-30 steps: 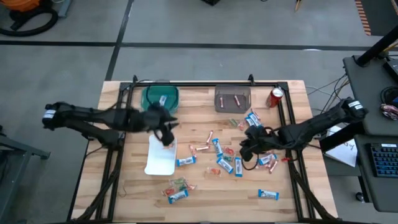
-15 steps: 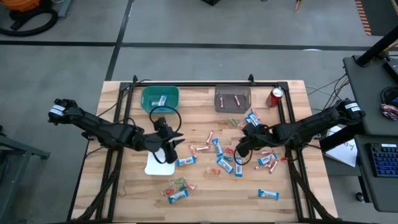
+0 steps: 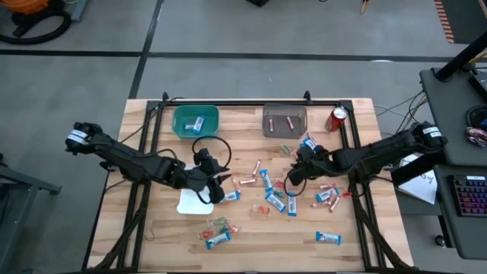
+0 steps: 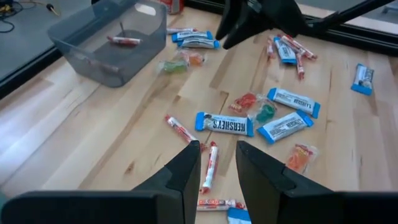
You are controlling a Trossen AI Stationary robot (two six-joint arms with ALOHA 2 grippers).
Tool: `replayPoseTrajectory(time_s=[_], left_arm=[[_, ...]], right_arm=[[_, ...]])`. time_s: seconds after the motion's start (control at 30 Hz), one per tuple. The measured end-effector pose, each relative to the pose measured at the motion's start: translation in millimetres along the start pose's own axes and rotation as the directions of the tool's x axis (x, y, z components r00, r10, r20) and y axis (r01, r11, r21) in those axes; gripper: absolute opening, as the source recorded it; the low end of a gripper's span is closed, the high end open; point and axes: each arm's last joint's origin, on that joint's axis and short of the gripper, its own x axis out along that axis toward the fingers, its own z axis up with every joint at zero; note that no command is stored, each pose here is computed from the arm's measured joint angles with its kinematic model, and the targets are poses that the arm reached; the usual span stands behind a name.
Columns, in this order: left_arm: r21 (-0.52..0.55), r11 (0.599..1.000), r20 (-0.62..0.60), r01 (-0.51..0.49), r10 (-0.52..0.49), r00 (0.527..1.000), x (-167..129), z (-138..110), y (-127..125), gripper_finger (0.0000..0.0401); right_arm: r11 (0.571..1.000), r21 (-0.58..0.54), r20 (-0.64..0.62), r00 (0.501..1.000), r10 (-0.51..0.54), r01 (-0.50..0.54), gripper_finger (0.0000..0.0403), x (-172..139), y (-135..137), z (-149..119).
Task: Sort candy
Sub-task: Put the orange gummy candy into the white bin
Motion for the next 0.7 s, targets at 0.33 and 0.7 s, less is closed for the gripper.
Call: replayPoseTrajectory(time_s=[0.33, 0.7], left_arm=[[0.008, 1.0, -0.011, -0.006, 0.006, 1.0, 3.9, -2.8, -1.4, 0.0087], [0.017, 1.0, 0.008, -0.018, 0.018, 1.0, 4.0, -1.4, -1.4, 0.0087]], right_arm=[[0.997, 0.027, 0.016, 0.998, -0.067, 0.067, 0.0166, 9.8, -6.4, 5.9], [0.99, -0.001, 0.003, 0.99, -0.141, 0.141, 0.0167, 46.7, 1.9, 10.7]])
